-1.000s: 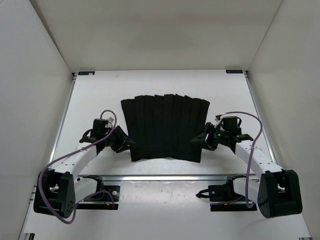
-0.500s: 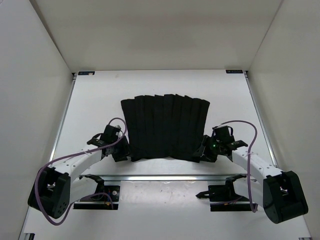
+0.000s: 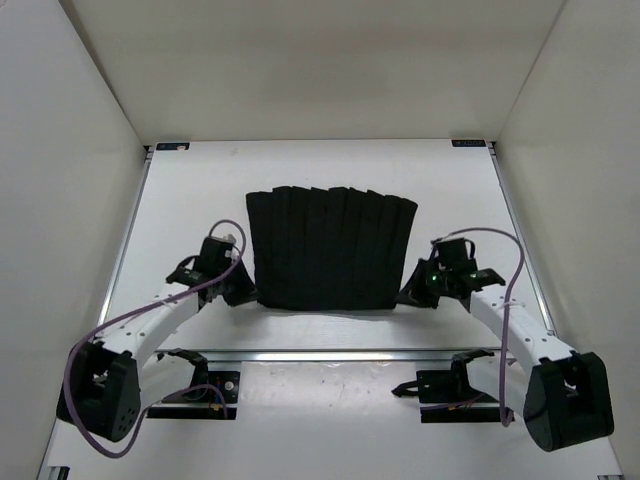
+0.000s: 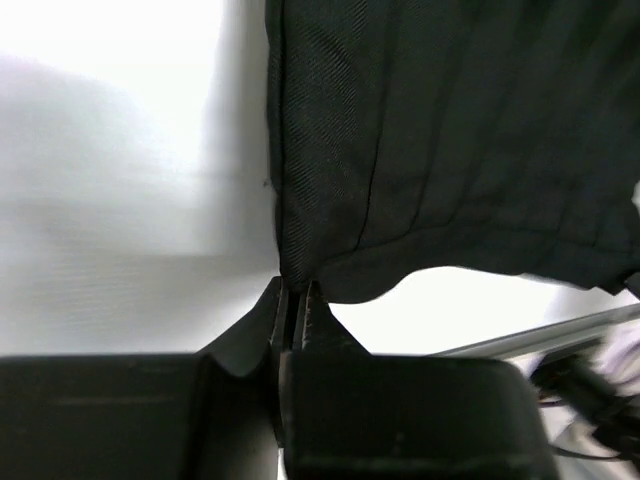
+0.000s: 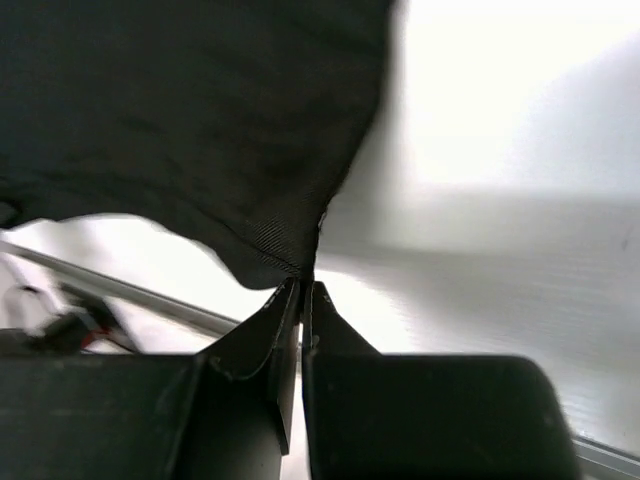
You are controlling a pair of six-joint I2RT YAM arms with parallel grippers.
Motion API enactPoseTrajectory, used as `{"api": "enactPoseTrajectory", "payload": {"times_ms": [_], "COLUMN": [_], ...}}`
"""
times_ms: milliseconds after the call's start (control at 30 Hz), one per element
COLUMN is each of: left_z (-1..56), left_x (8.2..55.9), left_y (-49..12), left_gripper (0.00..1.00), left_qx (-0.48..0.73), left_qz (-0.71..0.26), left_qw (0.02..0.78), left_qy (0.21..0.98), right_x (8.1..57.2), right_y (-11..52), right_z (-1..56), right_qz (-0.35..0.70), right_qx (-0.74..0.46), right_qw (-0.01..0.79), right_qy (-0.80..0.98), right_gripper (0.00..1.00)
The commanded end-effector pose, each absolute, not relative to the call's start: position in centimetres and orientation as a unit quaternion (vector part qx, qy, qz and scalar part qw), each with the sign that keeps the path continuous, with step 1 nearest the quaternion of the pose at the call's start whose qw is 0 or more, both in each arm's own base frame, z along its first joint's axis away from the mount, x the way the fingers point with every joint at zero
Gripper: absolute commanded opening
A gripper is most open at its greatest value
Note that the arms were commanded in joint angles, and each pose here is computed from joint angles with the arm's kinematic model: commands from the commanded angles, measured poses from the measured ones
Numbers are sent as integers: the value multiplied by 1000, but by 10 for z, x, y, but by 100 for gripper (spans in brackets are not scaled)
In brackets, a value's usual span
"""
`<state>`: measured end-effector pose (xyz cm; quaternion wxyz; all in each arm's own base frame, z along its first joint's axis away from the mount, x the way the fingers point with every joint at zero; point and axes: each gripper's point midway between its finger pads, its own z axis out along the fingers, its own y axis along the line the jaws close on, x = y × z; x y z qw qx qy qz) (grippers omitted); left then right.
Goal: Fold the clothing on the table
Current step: Fold the skirt
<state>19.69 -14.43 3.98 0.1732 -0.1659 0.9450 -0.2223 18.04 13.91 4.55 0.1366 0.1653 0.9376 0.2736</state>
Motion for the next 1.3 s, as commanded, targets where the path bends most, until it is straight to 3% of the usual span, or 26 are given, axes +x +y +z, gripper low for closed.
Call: {"api": "enactPoseTrajectory", "payload": {"times_ms": [0,167,467,600,700,833,900,967,1067,1100,1133,1167,1267], "left_z": [95,106,97,130,152,168,174,182,167,174,167,174,166], "left_x": [222,190,95,101,132,218,264,314,403,419,433,451,468], "left_y": [-141,-158,-152,-161,-170,-160,-156,-158,-146,-151,-159,-168,-174], "left_gripper": [0,0,0,0,0,0,1,8,39,50,52,55,57], "left_qx": [-148,-106,-119,-132,-139,-200,-222,-236,-283,-274,-266,-244,-224], "left_qz": [-256,-282,-329,-363,-374,-356,-341,-368,-376,-402,-429,-464,-482], "left_qw": [221,191,134,162,185,233,258,265,262,267,238,235,223], "left_qy": [929,934,927,908,898,882,876,859,843,832,830,819,817], "right_x": [211,183,74,80,115,199,245,299,367,384,393,401,397], "right_y": [136,138,138,139,147,145,135,114,68,62,52,50,48], "right_z": [108,124,105,143,170,186,173,172,159,151,139,137,130], "right_qz": [300,294,284,308,339,347,332,324,328,329,319,323,309], "right_qx": [139,106,67,53,42,31,55,90,172,183,202,201,203], "right_qw": [208,191,83,104,130,201,192,227,267,270,263,257,238], "right_qy": [920,930,953,944,931,916,922,914,890,886,888,888,898], "right_gripper": [0,0,0,0,0,0,0,0,0,9,35,43,45]}}
